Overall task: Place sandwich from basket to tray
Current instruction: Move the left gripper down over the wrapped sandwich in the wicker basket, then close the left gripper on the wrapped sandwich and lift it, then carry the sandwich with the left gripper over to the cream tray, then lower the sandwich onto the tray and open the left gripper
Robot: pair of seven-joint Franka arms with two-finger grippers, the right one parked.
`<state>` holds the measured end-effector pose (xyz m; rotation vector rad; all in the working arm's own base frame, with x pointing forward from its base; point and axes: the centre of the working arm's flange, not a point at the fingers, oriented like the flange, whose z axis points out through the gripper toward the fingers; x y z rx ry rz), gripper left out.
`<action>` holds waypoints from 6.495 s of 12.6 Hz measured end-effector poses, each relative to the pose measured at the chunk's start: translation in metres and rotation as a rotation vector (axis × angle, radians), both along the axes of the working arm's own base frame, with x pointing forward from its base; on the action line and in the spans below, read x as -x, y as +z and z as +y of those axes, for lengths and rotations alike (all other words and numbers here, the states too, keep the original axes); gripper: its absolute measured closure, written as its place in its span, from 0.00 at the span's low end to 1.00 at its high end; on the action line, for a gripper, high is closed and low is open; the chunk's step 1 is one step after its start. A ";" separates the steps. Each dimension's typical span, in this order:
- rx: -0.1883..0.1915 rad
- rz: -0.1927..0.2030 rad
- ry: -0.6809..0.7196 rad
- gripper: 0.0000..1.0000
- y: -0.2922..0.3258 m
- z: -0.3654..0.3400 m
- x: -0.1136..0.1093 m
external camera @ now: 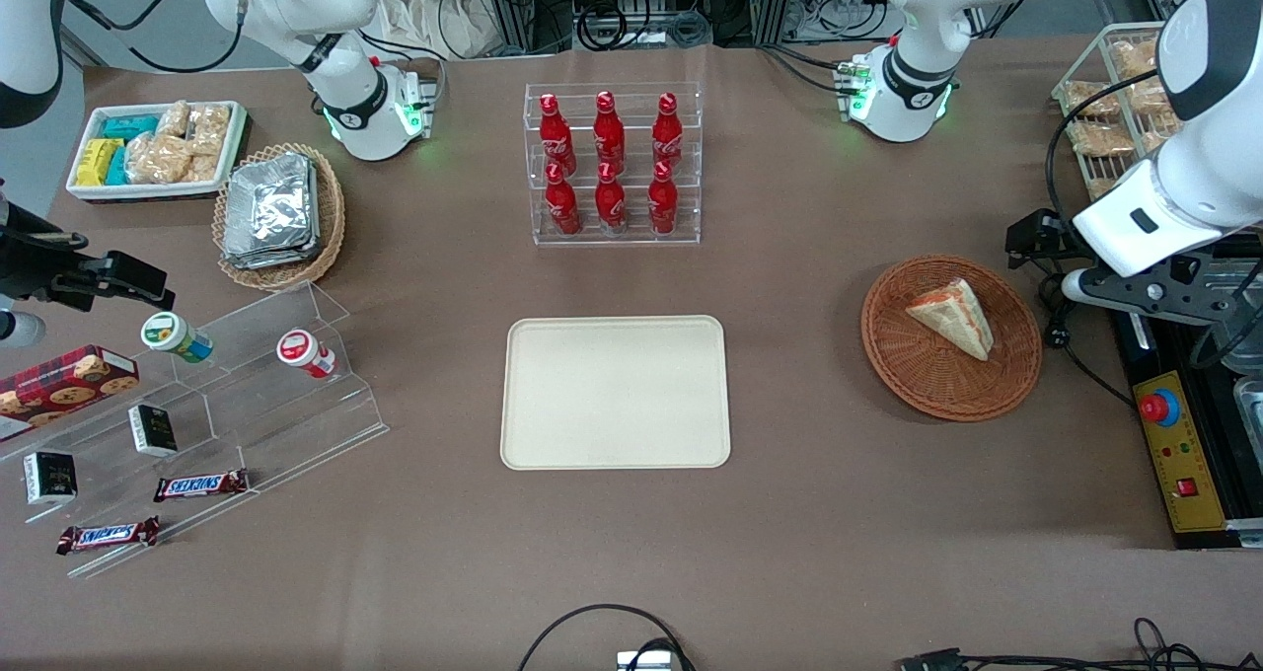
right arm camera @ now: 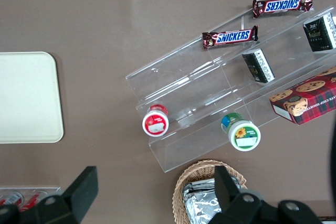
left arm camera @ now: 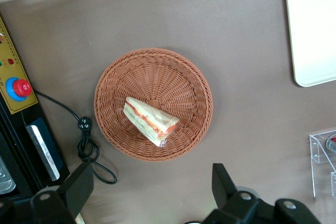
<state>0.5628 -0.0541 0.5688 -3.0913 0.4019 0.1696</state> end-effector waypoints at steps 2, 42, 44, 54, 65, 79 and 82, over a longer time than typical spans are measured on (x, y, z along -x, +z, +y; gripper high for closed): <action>0.002 -0.001 0.002 0.00 -0.001 0.001 -0.004; -0.080 0.005 1.034 0.59 -0.341 0.048 0.085; -0.081 0.001 1.030 0.63 -0.336 0.047 0.082; -0.076 0.084 0.541 0.79 -0.123 -0.058 -0.006; 0.057 0.130 0.251 0.79 -0.220 -0.354 0.017; 0.013 0.076 0.223 0.70 -0.342 -0.371 0.006; 0.019 0.068 0.228 0.36 -0.341 -0.371 0.003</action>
